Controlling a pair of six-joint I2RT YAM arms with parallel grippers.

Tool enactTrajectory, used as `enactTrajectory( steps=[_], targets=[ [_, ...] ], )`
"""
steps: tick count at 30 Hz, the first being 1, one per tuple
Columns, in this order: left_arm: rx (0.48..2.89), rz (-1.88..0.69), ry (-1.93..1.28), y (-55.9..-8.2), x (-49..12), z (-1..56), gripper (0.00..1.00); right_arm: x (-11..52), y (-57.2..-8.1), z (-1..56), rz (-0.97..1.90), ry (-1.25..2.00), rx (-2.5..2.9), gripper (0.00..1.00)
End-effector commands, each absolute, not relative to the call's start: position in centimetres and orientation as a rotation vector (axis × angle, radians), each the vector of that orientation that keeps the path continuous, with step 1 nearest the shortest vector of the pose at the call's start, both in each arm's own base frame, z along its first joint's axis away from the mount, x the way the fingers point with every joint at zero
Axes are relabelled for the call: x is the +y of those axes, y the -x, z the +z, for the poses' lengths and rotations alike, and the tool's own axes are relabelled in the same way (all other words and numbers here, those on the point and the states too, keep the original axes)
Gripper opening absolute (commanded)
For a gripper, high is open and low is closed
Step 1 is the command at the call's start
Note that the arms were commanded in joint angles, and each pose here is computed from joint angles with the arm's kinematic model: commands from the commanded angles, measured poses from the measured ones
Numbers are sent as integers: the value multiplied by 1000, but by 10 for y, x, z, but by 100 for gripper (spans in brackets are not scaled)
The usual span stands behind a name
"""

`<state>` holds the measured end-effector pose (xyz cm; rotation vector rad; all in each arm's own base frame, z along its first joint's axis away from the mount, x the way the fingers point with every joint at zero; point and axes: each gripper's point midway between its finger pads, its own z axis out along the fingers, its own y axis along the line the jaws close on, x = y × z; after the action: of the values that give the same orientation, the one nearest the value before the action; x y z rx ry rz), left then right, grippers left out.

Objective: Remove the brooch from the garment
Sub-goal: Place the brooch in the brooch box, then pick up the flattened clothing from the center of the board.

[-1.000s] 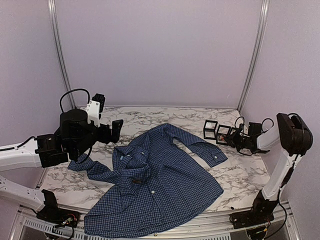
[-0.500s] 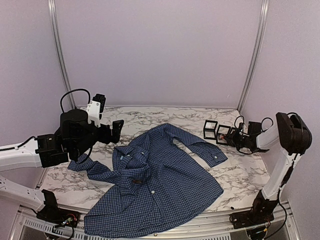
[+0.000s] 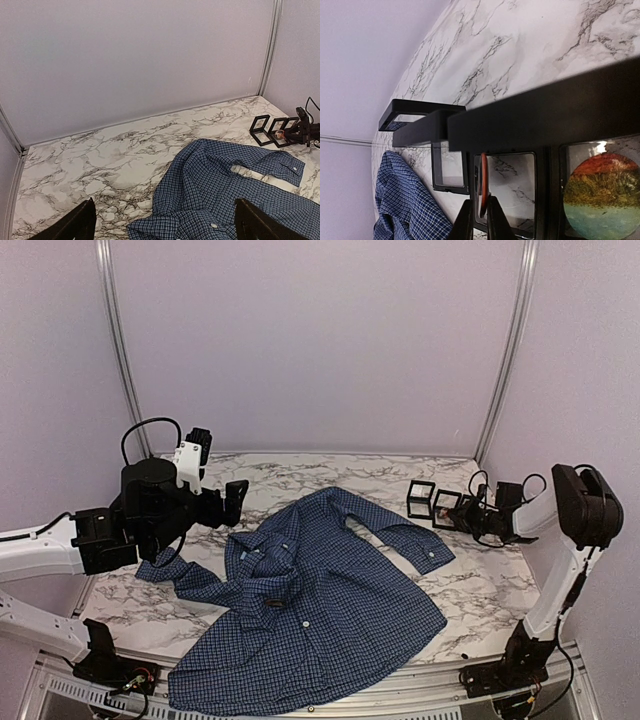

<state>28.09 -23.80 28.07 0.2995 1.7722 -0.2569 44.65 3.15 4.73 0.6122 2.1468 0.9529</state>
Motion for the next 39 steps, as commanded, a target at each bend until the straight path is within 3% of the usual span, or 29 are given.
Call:
enactTrajectory(
  steps=[1,25,39],
  targets=[
    [1772,-269,-285,-282,-237,288,99,24,-454,51,927,-605,2140,11],
    [1792,-334,-284,-278,-243,284,99,20,-440,75,835,-568,2135,30],
    [1908,-425,-262,-268,-248,252,99,108,-422,124,831,-249,2159,41]
  ],
)
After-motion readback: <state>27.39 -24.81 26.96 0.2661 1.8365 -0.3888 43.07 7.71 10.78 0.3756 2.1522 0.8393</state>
